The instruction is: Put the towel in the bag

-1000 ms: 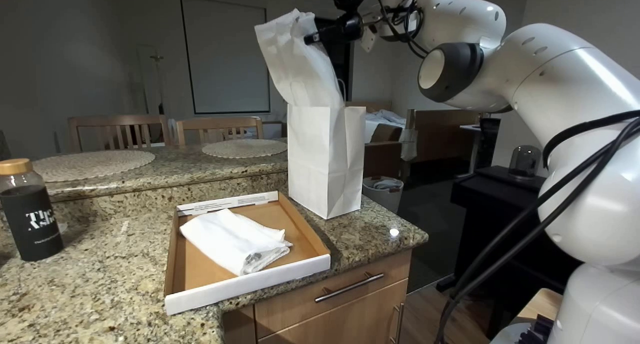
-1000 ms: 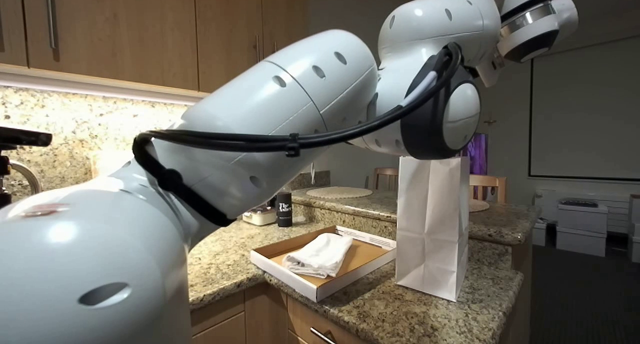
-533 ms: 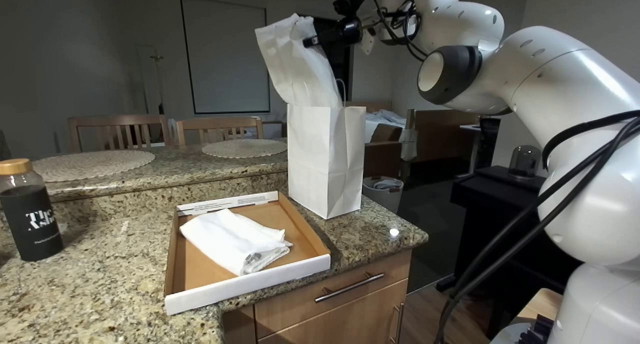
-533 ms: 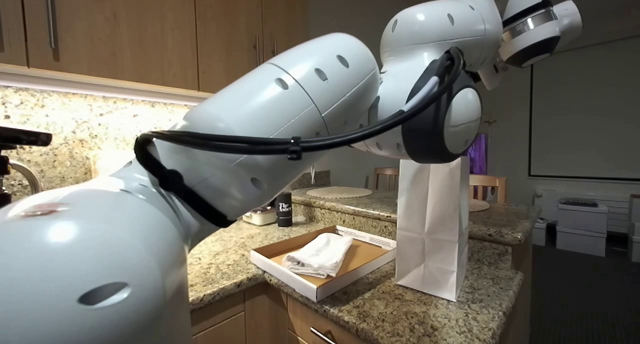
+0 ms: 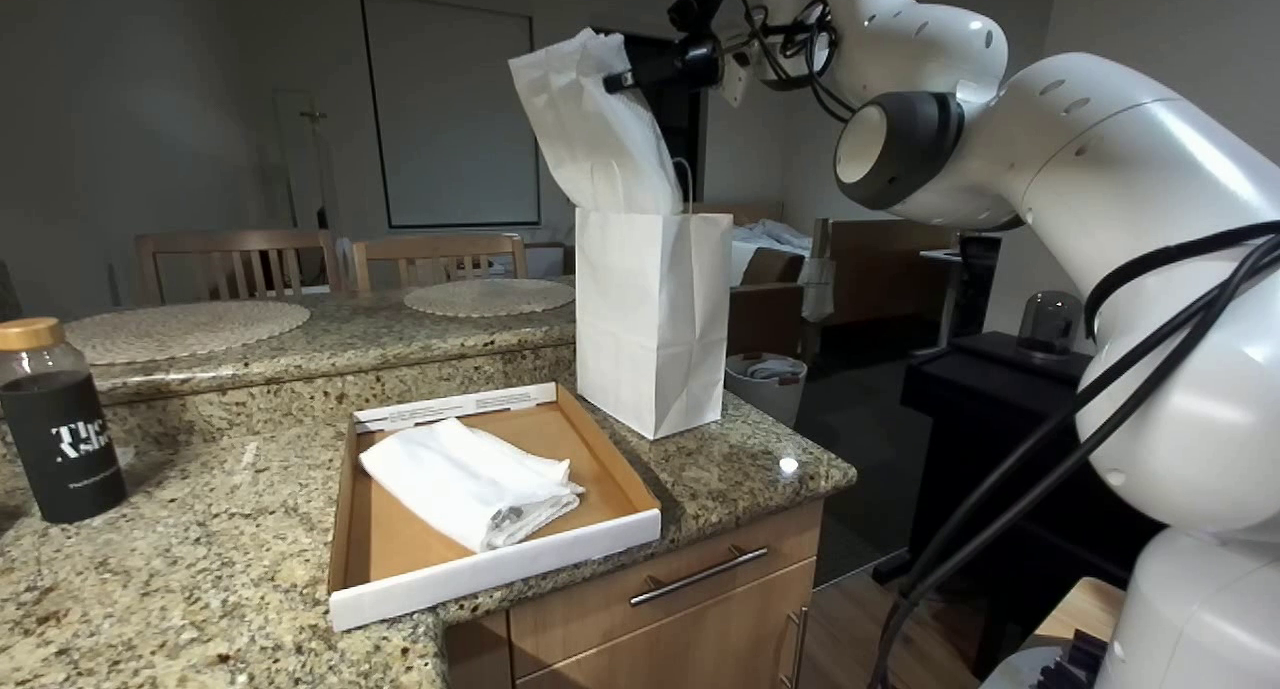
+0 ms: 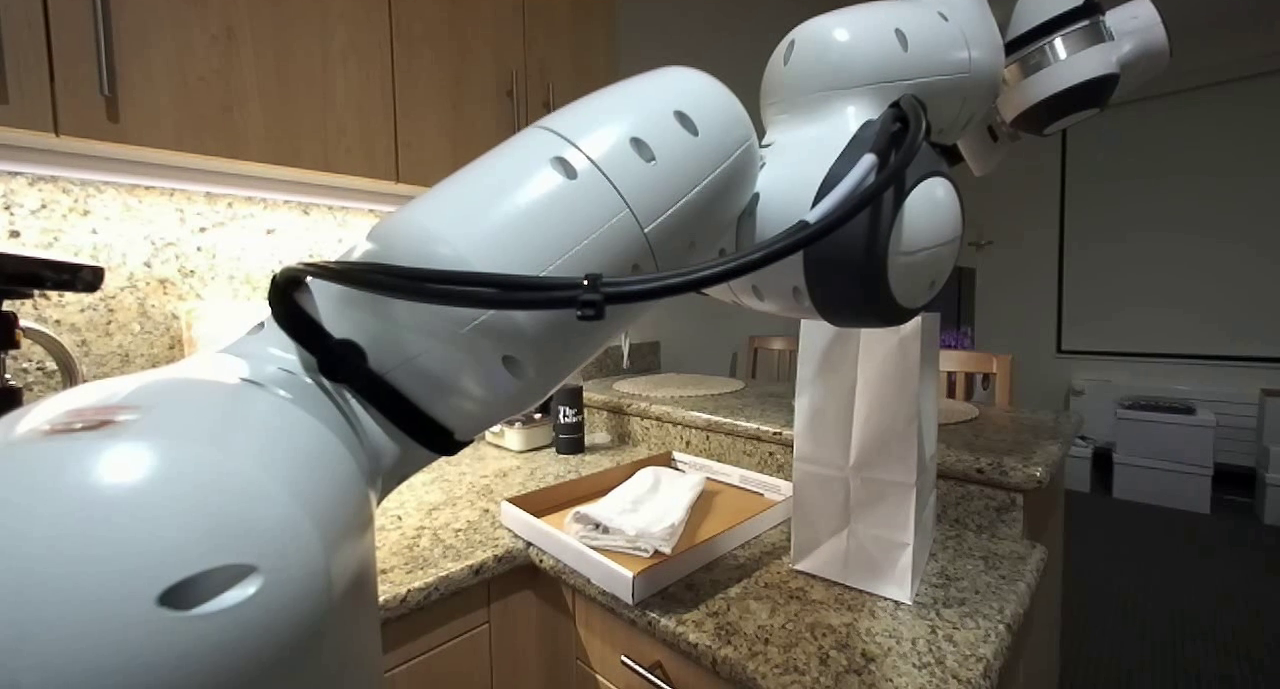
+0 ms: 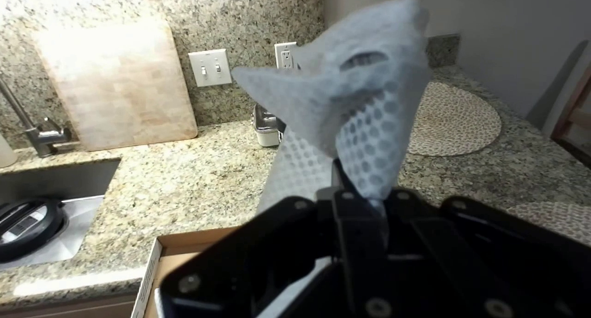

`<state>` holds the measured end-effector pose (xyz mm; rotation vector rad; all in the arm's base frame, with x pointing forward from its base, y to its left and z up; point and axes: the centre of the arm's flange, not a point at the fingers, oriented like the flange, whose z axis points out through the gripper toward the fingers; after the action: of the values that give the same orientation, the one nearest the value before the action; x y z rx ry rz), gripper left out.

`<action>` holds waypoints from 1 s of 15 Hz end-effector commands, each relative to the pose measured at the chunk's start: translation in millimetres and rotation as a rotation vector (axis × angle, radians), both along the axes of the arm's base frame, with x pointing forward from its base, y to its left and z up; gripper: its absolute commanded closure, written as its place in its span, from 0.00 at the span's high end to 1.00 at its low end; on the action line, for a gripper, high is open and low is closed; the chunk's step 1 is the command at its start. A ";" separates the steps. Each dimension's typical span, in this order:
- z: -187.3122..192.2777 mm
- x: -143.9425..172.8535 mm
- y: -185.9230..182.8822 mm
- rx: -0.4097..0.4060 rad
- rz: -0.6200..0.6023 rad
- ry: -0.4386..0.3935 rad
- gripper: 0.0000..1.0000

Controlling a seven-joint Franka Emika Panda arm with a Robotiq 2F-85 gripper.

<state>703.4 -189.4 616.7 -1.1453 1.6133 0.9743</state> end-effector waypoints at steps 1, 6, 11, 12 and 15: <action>0.0 0.0 0.0 0.000 0.000 0.000 0.09; -4.4 -5.1 -6.3 0.015 -0.031 0.000 0.06; -5.7 -20.2 -34.7 0.105 -0.113 -0.052 0.06; -5.1 -21.0 -40.0 0.123 -0.129 -0.061 0.06; -16.5 -13.0 -42.3 0.154 -0.119 -0.054 0.06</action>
<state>700.5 -240.4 614.7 -0.9912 1.5665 0.9347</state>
